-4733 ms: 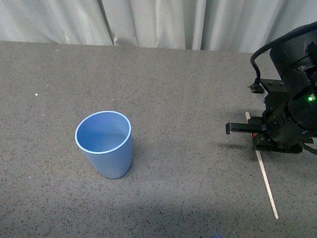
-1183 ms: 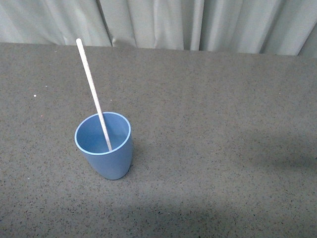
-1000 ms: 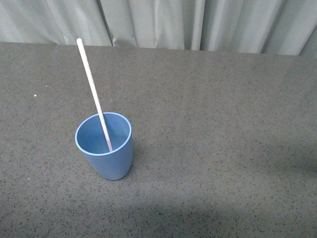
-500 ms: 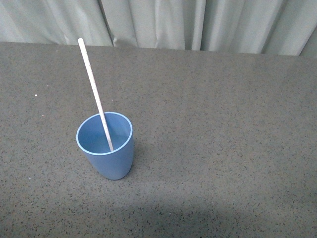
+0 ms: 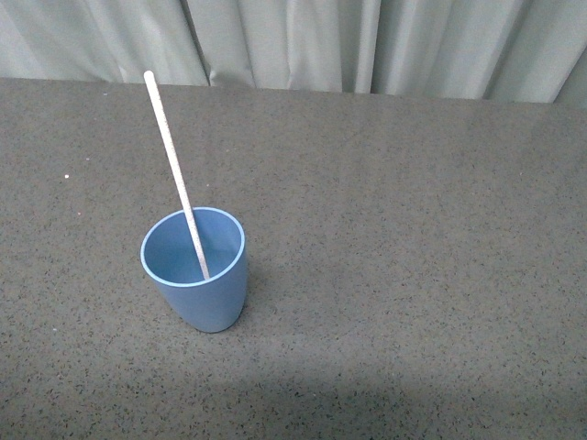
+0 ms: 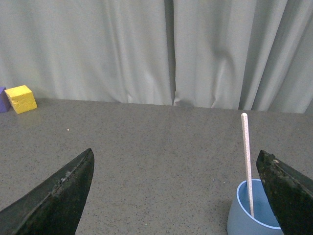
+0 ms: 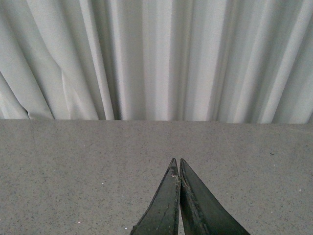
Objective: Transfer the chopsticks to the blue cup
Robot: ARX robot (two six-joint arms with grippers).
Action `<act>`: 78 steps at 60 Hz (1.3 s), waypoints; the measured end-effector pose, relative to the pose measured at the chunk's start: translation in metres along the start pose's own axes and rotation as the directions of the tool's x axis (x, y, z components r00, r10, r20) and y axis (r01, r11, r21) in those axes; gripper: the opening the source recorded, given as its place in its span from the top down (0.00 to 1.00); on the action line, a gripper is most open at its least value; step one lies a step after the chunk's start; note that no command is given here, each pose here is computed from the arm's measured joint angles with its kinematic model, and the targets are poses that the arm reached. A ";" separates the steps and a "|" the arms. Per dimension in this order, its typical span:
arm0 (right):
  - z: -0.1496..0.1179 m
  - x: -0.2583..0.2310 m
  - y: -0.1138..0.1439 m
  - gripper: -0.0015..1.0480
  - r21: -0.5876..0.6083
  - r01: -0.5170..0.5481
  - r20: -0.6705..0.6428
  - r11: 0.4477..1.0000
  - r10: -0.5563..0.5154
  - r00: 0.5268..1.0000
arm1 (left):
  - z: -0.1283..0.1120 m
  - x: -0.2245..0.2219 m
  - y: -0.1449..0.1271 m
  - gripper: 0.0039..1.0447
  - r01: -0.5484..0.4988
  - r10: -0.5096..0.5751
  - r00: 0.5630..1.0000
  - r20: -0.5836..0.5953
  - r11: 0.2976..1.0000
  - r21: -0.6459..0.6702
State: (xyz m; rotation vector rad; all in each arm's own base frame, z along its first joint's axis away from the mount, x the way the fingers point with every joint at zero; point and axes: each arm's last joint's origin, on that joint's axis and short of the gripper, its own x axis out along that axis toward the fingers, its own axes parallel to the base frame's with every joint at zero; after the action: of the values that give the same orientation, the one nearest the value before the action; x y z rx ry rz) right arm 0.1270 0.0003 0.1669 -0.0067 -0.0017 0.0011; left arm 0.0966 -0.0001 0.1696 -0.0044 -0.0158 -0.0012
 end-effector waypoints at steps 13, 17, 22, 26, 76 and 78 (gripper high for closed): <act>0.001 -0.008 0.000 0.99 0.000 0.000 0.005 1.000 0.000 1.000 | 0.000 0.000 0.000 0.06 0.000 0.000 1.000 0.000 1.000 0.000; 0.001 -0.010 0.000 0.99 0.000 0.000 0.006 1.000 0.000 1.000 | 0.000 0.000 0.000 0.06 0.000 0.000 1.000 0.000 1.000 0.000; 0.001 -0.012 0.000 0.99 0.000 0.000 0.006 1.000 0.000 1.000 | 0.000 0.000 0.000 0.06 0.000 0.000 1.000 0.000 1.000 0.000; 0.001 -0.013 0.000 0.99 0.000 0.000 0.006 1.000 0.000 1.000 | 0.000 0.000 0.000 0.06 0.000 0.000 1.000 0.000 1.000 0.000; -0.002 -0.029 0.000 0.63 0.000 -0.003 0.001 1.000 0.003 1.000 | 0.000 0.000 0.000 0.06 0.000 0.000 1.000 0.000 1.000 0.000; -0.002 -0.029 0.000 0.58 0.000 -0.003 0.001 1.000 0.003 1.000 | 0.000 0.000 0.000 0.06 0.000 0.000 1.000 0.000 1.000 0.000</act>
State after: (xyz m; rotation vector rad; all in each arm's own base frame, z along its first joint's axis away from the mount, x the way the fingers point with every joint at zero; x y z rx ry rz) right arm 0.0977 0.0003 0.1651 -0.0071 -0.0025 0.0038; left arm 0.0965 -0.0001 0.1696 -0.0040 -0.0162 -0.0012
